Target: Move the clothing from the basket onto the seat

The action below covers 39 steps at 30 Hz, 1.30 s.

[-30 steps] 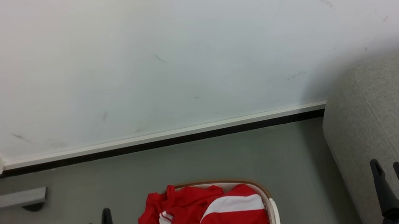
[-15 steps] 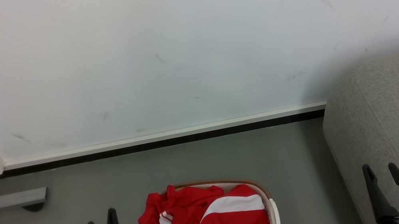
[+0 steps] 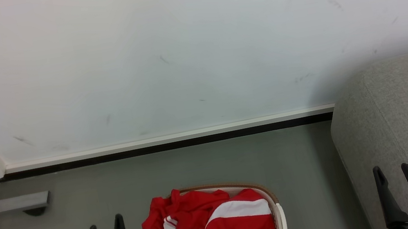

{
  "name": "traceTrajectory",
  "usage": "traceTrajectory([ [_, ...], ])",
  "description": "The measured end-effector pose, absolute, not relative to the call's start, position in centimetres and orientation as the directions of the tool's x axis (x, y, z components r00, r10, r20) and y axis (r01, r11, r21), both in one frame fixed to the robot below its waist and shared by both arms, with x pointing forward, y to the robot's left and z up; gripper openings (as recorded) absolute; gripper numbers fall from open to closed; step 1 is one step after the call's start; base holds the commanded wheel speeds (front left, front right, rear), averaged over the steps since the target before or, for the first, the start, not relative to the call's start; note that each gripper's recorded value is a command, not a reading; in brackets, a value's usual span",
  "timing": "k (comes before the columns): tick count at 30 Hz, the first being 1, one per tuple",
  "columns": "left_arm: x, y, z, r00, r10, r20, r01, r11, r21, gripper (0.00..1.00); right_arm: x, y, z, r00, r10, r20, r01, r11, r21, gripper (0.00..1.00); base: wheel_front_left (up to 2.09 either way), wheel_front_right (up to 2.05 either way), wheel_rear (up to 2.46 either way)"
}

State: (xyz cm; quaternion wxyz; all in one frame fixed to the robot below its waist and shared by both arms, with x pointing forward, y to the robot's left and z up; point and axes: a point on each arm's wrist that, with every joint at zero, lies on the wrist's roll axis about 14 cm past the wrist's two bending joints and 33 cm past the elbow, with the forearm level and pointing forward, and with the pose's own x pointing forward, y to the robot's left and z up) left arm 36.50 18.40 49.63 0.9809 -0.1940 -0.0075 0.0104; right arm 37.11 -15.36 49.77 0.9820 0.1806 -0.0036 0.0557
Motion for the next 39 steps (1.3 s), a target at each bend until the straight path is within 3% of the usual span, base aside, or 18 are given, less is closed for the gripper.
traceTrajectory([
  [39, 35.8, 17.5, 49.1, 0.998, -0.041, 0.038, 0.046, 0.989, -0.138, 1.0, 36.7, -17.0, 49.6, 0.996, 0.059, 0.06, -0.073, 0.963, 0.26, 1.0, 0.0, 0.0, 0.0],
])
